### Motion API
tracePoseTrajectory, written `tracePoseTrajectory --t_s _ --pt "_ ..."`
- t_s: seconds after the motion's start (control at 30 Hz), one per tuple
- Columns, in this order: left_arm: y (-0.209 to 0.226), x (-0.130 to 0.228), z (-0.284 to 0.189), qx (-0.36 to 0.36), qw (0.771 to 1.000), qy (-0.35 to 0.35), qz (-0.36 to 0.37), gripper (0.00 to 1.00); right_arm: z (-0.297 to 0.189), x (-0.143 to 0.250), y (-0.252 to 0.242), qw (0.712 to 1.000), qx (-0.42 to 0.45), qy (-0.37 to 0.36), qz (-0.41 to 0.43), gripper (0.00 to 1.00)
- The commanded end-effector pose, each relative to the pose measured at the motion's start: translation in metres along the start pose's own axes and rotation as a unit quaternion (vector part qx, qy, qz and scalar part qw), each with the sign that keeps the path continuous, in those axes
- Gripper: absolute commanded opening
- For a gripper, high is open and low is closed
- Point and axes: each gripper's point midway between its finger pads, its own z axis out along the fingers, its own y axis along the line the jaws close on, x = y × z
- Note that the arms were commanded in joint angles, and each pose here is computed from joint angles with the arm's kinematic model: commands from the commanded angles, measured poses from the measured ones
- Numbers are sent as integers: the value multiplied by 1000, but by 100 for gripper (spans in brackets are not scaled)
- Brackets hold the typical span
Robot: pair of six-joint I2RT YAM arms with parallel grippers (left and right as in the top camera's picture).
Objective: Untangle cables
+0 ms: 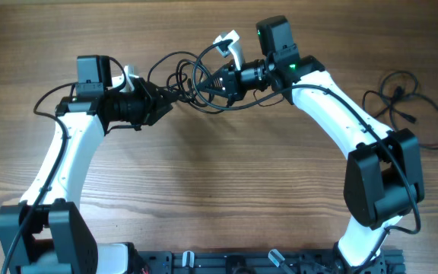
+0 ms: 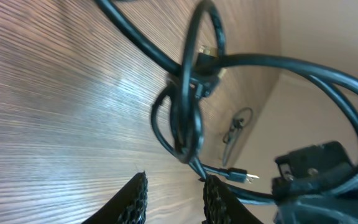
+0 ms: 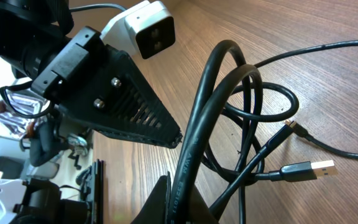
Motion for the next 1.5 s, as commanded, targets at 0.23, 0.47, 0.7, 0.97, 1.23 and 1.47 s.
tracePoseTrajectory --t_s 0.23,0.47,0.7,0.97,1.23,1.47 --pt "-3 -4 13 -58 996 -62 9 27 4 2 -2 1000 1 4 -11 4" --pt "-2 -16 11 -67 993 -95 11 32 4 2 -2 1000 1 4 -11 4" --pt "-5 -20 13 -59 993 -103 5 25 4 2 -1 1000 -1 4 -11 4" --pt "1 -21 18 -66 993 -95 -2 4 3 2 -2 1000 0 4 -11 4" --pt "13 -28 -18 -20 998 -55 -18 4 -4 17 -49 990 138 29 19 5" --pt "54 -48 -102 79 992 -55 -78 4 -67 52 -131 907 407 88 58 4"
